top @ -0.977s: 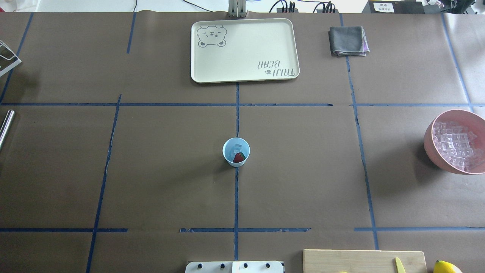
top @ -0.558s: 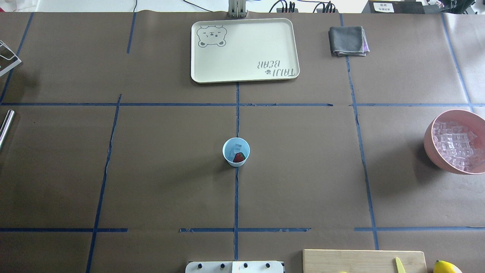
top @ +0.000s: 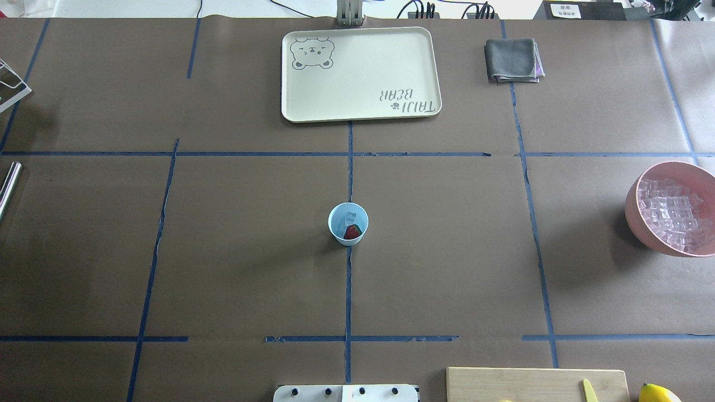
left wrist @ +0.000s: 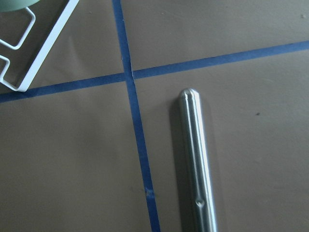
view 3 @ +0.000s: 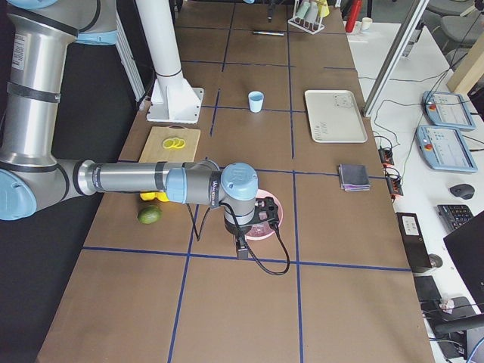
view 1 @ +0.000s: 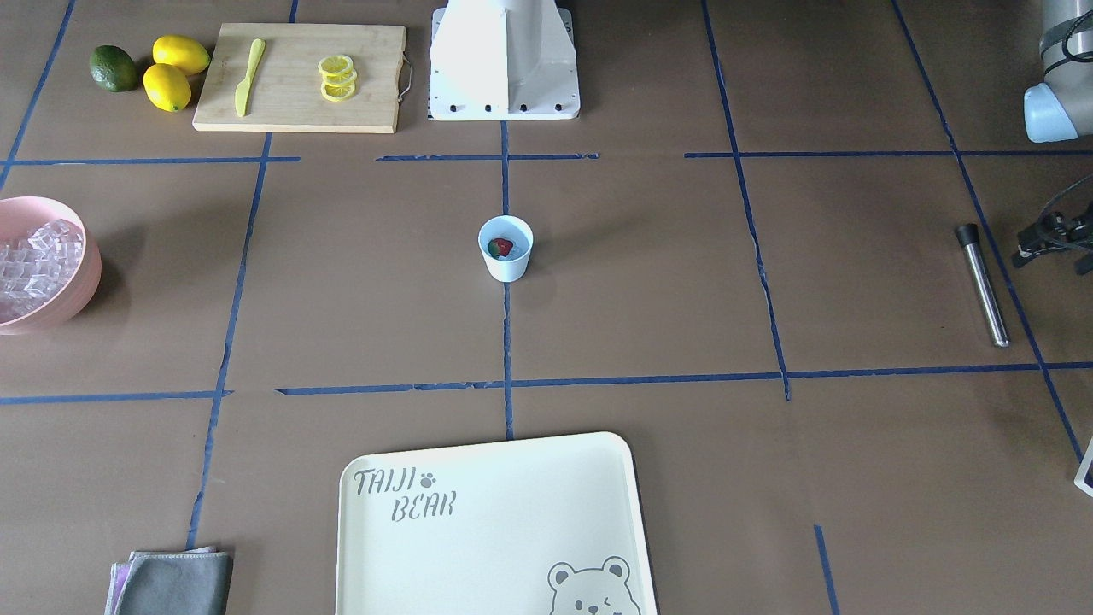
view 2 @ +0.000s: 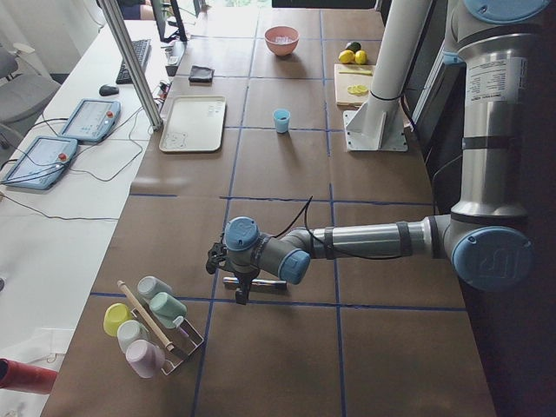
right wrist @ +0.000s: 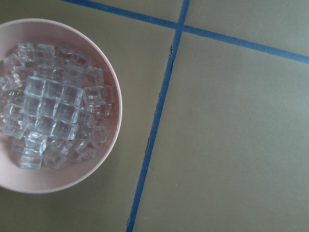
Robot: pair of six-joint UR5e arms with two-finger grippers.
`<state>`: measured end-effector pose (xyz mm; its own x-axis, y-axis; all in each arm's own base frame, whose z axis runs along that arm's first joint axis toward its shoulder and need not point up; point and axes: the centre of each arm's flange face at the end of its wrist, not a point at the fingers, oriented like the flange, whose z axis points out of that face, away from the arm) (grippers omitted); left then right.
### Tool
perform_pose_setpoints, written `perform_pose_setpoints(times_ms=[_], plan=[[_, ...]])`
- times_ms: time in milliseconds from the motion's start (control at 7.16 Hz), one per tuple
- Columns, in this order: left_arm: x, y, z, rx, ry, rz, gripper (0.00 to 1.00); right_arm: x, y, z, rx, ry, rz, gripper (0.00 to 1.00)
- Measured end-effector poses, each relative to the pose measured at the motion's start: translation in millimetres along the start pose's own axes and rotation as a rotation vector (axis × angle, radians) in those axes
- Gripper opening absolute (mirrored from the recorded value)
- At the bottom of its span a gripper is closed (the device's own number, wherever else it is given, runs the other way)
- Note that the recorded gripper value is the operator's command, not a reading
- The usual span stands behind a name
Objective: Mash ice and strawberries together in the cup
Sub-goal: 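Grasp the stainless steel pestle rod beside the dish rack with the left gripper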
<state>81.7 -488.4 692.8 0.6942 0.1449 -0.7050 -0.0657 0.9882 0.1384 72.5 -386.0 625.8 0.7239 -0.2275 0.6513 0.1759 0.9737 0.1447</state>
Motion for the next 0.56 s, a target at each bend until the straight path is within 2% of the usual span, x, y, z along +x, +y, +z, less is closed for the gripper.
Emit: perform_pose_setpoints(times_ms=[558], plan=[[16.5, -38.2, 50.5, -0.005, -0.030, -0.007, 1.00, 0.5, 0.2, 0.6, -0.001, 0.000, 0.001, 0.99]])
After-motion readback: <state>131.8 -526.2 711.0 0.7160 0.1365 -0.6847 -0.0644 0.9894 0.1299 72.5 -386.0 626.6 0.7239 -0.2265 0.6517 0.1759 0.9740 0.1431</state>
